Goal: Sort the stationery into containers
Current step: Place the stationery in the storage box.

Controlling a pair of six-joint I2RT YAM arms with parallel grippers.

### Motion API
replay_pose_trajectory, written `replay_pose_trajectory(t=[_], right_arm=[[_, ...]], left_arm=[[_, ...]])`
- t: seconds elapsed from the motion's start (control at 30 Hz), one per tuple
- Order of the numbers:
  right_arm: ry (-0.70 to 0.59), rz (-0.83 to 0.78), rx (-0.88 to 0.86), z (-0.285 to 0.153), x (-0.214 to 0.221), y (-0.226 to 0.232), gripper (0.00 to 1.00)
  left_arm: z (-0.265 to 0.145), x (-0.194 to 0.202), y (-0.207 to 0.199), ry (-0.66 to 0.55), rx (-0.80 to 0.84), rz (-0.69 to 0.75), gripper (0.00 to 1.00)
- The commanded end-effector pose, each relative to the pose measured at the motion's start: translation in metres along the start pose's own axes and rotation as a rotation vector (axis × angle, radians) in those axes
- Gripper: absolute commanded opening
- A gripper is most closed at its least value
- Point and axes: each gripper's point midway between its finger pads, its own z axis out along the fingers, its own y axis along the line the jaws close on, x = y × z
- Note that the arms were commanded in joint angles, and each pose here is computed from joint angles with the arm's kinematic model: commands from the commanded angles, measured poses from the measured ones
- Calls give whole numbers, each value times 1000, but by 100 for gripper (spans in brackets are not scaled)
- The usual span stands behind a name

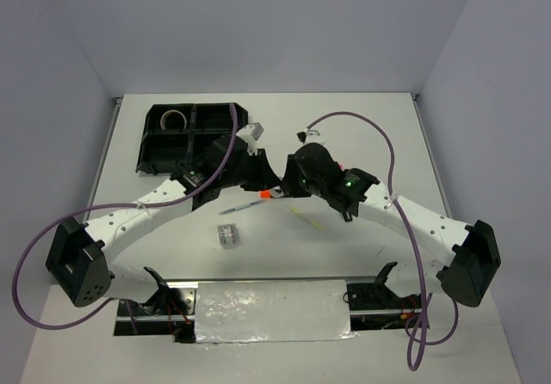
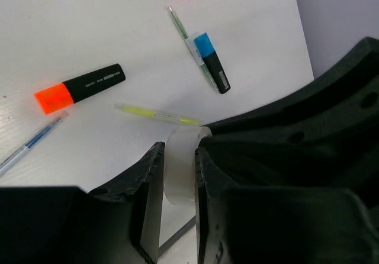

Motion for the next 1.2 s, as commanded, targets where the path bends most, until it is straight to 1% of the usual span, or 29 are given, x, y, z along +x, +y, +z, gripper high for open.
replay_pose_trajectory(t=[0.0, 0.03, 0.07, 0.1, 0.13, 0.17, 0.2, 0.23, 0.27, 0.3, 0.33, 0.37, 0.4, 0.43, 0.47, 0.5, 0.53, 0.57, 0.6, 0.63, 0.67, 0.73, 0.8, 0.87, 1.0, 1.07, 1.1, 1.13, 1.17], right_arm=[[-83, 17, -65, -11, -28, 22, 45], [-95, 22, -49, -14, -29, 16, 75], [-105, 28, -36, -17, -30, 11, 80], [-121, 40, -12, -20, -33, 2, 84], [-134, 46, 22, -21, -32, -11, 86], [-168, 67, 23, -34, -38, -18, 87], [-189, 84, 35, -39, -43, -27, 88], [-195, 85, 45, -41, -39, -35, 92], [-233, 89, 29, -52, -45, -36, 93], [-238, 83, 24, -55, -45, -37, 94], [-236, 76, 26, -56, -43, -39, 94], [-221, 58, 36, -57, -40, -42, 94], [-215, 52, 39, -58, -38, -43, 94], [-203, 41, 49, -59, -36, -45, 94], [-199, 27, 51, -60, -35, -46, 94], [-195, 22, 46, -61, -34, -46, 94], [-196, 16, 37, -63, -32, -46, 94], [-190, 7, 19, -64, -31, -44, 94], [-194, 5, 13, -66, -32, -43, 94], [-195, -3, 4, -68, -32, -42, 94], [-194, -8, -3, -70, -32, -41, 94], [-195, -16, -9, -71, -31, -40, 94], [-187, -18, -35, -71, -29, -36, 94], [-170, -24, -65, -68, -26, -31, 95], [-142, -33, -52, -58, -20, -32, 95], [-130, -35, -48, -54, -20, -32, 95], [-124, -39, -58, -53, -18, -29, 95], [-126, -37, -62, -52, -20, -28, 95], [-126, -40, -69, -52, -20, -26, 95]], left_arm=[[-8, -26, -6, -67, -12, 35, 0], [-11, -24, 10, -50, -90, 35, 0], [-15, -36, 31, -94, -194, 24, 0], [-25, -57, 60, -142, -287, -23, 0], [-35, -64, 88, -153, -372, -69, 0], [-42, -74, 110, -179, -419, -129, 0], [-62, -96, 152, -241, -506, -217, 0], [-72, -107, 171, -281, -548, -255, 0], [-77, -115, 189, -303, -592, -296, 0], [-94, -139, 208, -376, -648, -331, 0], [-99, -149, 219, -398, -675, -350, 0], [-94, -151, 237, -382, -716, -382, 0], [-105, -177, 246, -434, -716, -406, 0], [-92, -177, 269, -408, -750, -441, 0], [-90, -181, 282, -398, -774, -466, 1], [-97, -209, 286, -447, -771, -472, 1], [-88, -214, 294, -431, -781, -475, 1], [-86, -227, 319, -418, -820, -497, 1], [-81, -233, 325, -408, -829, -493, 1], [-64, -224, 348, -356, -868, -504, 2], [-67, -239, 347, -373, -871, -498, 5], [-58, -238, 366, -357, -903, -503, 9], [-57, -249, 372, -389, -890, -495, 15], [-54, -254, 378, -398, -892, -485, 19], [-51, -255, 380, -398, -892, -489, 20], [-50, -250, 382, -390, -898, -491, 25], [-50, -249, 384, -391, -902, -492, 29], [-50, -244, 388, -381, -913, -497, 38], [-49, -241, 391, -373, -919, -501, 42]])
